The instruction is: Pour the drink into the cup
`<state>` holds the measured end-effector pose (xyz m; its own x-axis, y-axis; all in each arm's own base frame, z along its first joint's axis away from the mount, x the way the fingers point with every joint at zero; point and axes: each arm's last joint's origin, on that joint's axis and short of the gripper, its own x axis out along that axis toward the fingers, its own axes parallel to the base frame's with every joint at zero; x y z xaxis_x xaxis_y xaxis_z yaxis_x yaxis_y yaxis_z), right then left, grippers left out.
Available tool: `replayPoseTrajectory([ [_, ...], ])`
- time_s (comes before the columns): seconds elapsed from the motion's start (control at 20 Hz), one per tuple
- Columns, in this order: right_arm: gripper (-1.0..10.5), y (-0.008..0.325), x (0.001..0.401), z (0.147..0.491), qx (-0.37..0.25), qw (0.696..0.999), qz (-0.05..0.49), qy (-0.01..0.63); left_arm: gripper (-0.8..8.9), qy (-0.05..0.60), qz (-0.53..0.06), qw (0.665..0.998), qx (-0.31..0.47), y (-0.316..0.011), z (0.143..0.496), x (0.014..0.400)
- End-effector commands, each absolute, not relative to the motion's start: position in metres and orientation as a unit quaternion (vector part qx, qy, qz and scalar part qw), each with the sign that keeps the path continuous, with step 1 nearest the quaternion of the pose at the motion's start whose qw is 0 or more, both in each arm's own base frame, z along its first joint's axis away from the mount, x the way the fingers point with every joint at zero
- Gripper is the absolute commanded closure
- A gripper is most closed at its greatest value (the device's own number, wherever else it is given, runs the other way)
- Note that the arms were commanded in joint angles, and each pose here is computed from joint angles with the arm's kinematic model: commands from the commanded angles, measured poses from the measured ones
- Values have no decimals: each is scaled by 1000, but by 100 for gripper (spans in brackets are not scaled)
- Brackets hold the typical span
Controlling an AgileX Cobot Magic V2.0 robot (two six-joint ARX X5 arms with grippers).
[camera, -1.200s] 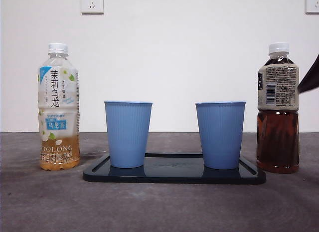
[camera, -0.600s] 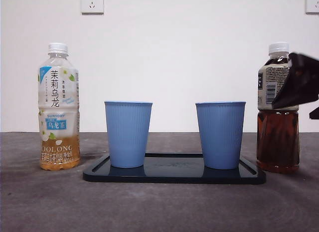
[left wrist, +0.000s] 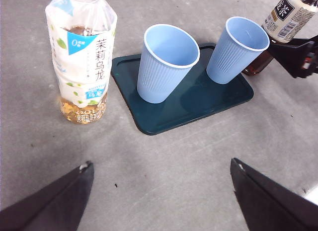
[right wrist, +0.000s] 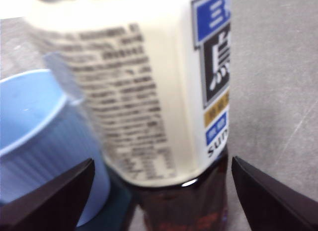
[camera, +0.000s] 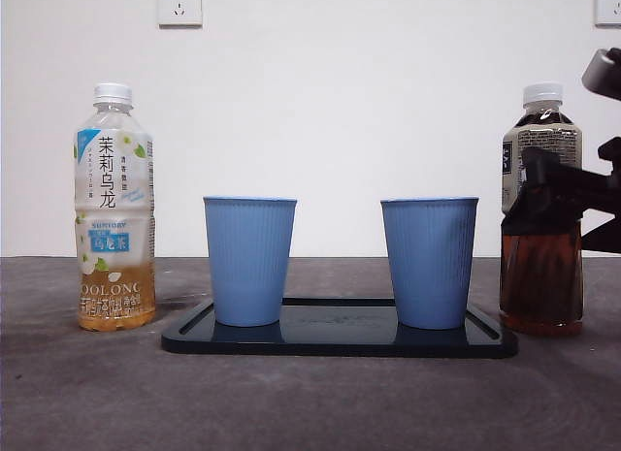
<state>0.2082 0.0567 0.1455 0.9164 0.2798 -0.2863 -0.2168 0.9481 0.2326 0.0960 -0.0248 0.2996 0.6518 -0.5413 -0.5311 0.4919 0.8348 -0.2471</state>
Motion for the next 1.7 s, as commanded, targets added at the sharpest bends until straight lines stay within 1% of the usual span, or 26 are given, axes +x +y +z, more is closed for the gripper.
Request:
replayPoseTrajectory([
  [0.05,505,58,212,140,91,977,120,154,373,293,-290,910,-41,-25,306,96],
  [0.2,505,59,217,137,93,979,117,138,374,293,-290,910,-41,-25,306,96],
  [0.4,506,61,226,131,84,979,116,143,377,293,-290,910,-41,-25,306,96],
  [0.55,519,62,229,132,84,982,114,121,377,293,-290,910,-41,-25,306,96],
  [0.65,569,61,230,131,83,984,102,119,377,293,-290,910,-41,-25,306,96],
  [0.8,681,61,230,131,83,985,101,117,377,293,-290,910,-41,-25,306,96],
  [0.9,732,61,230,133,83,985,100,110,377,294,-290,910,-41,-25,306,96],
  [1.05,756,61,228,140,81,986,101,101,377,293,-290,910,-40,-25,306,96],
  [1.2,784,59,223,152,66,989,100,92,377,293,-290,910,-40,-25,306,96],
  [1.35,784,56,216,170,44,990,92,94,376,293,-290,910,-40,-25,306,96],
  [1.5,784,55,214,197,-6,989,75,127,377,293,-290,910,-40,-25,306,96],
  [1.7,784,54,216,250,-86,982,48,160,377,292,-290,910,-40,-25,306,96],
])
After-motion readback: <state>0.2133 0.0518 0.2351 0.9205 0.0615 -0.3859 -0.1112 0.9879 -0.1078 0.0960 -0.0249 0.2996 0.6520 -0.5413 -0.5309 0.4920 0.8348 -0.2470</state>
